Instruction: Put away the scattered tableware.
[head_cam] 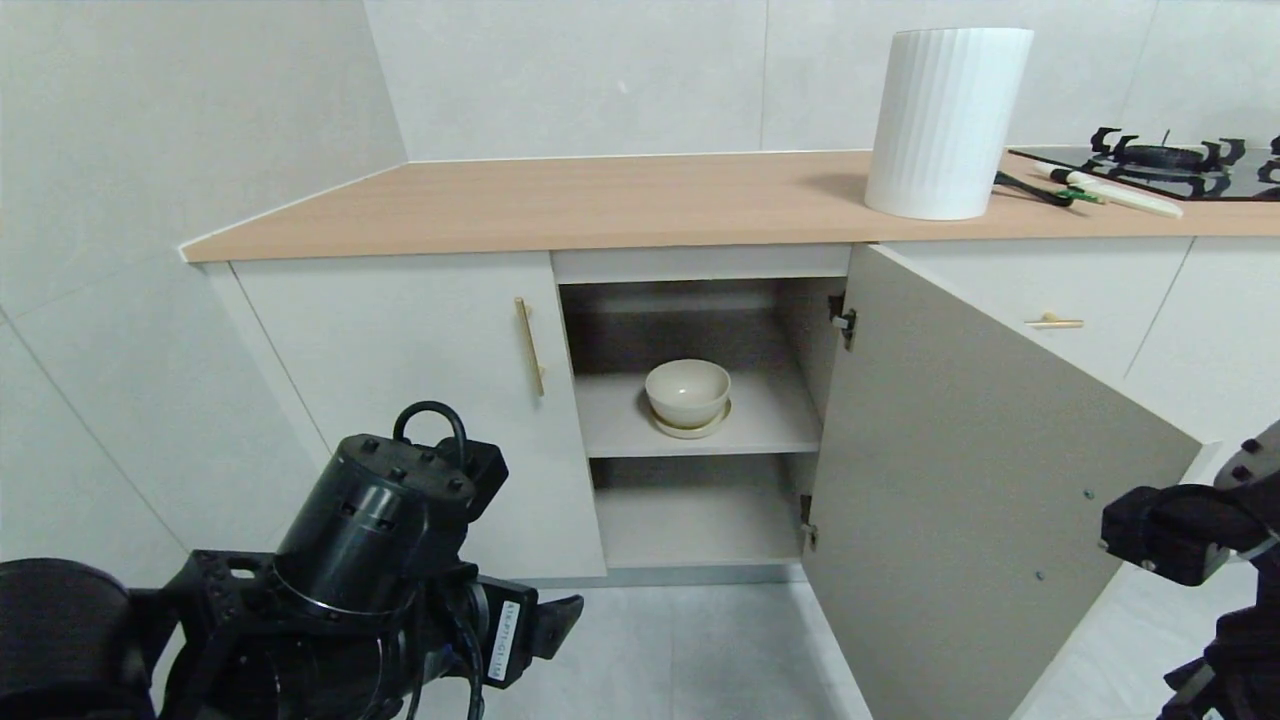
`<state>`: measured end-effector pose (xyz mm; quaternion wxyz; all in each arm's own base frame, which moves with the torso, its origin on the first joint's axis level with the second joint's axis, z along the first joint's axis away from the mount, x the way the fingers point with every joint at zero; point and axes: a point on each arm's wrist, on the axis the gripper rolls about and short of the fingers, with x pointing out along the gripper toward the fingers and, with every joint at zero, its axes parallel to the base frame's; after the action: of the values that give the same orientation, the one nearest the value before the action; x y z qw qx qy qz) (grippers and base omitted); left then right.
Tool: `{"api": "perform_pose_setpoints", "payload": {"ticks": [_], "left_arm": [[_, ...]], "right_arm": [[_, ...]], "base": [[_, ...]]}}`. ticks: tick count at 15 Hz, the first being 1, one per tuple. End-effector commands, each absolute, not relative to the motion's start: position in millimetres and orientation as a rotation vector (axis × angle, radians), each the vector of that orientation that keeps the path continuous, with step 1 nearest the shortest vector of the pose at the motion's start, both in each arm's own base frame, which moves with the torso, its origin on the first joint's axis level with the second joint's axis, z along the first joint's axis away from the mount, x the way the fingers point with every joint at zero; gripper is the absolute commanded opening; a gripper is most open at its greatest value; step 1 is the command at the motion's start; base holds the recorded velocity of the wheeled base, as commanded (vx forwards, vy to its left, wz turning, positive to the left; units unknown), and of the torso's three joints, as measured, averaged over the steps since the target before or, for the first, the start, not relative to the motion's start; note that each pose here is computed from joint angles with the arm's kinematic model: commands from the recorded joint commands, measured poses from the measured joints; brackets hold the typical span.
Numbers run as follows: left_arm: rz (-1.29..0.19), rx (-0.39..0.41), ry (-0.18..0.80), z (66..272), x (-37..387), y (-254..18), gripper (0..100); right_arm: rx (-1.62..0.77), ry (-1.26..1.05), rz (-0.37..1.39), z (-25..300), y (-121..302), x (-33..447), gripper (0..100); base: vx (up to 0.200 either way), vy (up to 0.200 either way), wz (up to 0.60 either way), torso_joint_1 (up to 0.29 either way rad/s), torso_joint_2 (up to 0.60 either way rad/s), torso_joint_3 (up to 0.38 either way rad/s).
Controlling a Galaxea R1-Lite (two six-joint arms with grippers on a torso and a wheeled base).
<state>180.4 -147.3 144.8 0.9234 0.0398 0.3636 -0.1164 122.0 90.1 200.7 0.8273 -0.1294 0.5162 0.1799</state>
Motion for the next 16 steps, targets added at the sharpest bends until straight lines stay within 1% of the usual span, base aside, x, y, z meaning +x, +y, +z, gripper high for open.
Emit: {"api": "perform_pose_setpoints", "payload": {"ticks": [1, 7, 9, 12, 13, 16], "left_arm": [[-0.239, 0.081, 0.745, 145, 181, -148, 100], [-0.239, 0.081, 0.745, 145, 181, -148, 100], [-0.239, 0.081, 0.745, 145, 181, -148, 100], [-0.239, 0.081, 0.745, 145, 181, -148, 100], [-0.239, 0.081, 0.745, 145, 181, -148, 100], [-0.238, 0.082, 0.746, 145, 181, -148, 100]], "right_arm": [[-0.271, 1.048, 0.366, 207, 83, 114, 100], [-0.274, 0.943, 0.189, 219, 67, 112, 100], [-0.259, 0.943, 0.059, 220, 57, 121, 100], [-0.260, 0.936, 0.012, 223, 48, 126, 100], [-0.252, 0.929, -0.045, 227, 37, 130, 100], [-0.233, 0.923, -0.125, 232, 23, 135, 100]], "base": [[0.000, 0.000, 0.00, 0.000, 0.00, 0.000], [0.000, 0.000, 0.00, 0.000, 0.00, 0.000], [0.000, 0.000, 0.00, 0.000, 0.00, 0.000], [0.000, 0.000, 0.00, 0.000, 0.00, 0.000], [0.000, 0.000, 0.00, 0.000, 0.00, 0.000], [0.000, 0.000, 0.00, 0.000, 0.00, 0.000]]}}
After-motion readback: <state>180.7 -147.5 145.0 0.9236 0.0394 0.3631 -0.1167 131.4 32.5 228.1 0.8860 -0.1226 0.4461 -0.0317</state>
